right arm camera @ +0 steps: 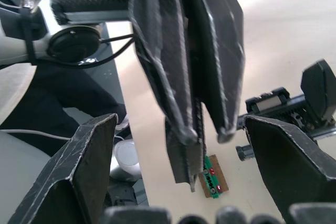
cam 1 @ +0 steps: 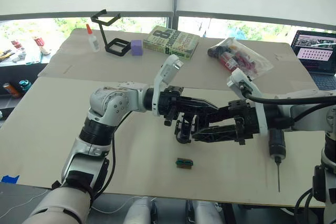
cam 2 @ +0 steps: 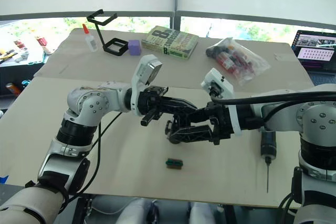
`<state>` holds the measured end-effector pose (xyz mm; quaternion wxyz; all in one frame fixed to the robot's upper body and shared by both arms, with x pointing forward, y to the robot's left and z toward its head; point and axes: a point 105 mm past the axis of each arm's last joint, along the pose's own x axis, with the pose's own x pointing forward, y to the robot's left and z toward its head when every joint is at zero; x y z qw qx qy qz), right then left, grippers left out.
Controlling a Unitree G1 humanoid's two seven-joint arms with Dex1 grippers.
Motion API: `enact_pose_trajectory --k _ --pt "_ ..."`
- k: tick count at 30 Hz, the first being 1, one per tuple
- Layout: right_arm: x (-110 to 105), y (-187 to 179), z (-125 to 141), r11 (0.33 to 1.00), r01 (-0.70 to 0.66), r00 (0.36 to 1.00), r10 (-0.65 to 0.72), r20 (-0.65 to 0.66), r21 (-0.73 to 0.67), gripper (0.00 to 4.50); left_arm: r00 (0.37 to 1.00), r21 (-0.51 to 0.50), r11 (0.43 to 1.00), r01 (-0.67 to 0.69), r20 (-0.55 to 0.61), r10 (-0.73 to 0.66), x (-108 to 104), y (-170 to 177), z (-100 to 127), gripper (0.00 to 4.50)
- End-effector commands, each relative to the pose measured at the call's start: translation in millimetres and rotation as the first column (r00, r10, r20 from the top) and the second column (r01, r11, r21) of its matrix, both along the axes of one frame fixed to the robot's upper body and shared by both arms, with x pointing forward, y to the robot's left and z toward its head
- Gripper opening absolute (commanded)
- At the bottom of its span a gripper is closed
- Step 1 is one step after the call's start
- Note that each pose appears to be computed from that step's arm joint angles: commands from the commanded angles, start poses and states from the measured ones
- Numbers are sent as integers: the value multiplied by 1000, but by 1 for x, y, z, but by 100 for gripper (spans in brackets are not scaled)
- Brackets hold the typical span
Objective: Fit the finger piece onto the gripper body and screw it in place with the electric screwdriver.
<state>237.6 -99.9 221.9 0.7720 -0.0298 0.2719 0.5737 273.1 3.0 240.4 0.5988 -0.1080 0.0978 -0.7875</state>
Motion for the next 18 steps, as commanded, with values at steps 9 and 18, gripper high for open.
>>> enact_pose_trajectory --k 9,18 --pt "-3 -3 6 998 28 998 -30 53 52 61 1000 -24 999 21 18 -21 -5 0 10 0" --pt "-9 -1 5 995 -6 996 -3 86 104 36 994 -17 999 52 102 -50 -13 3 3 38"
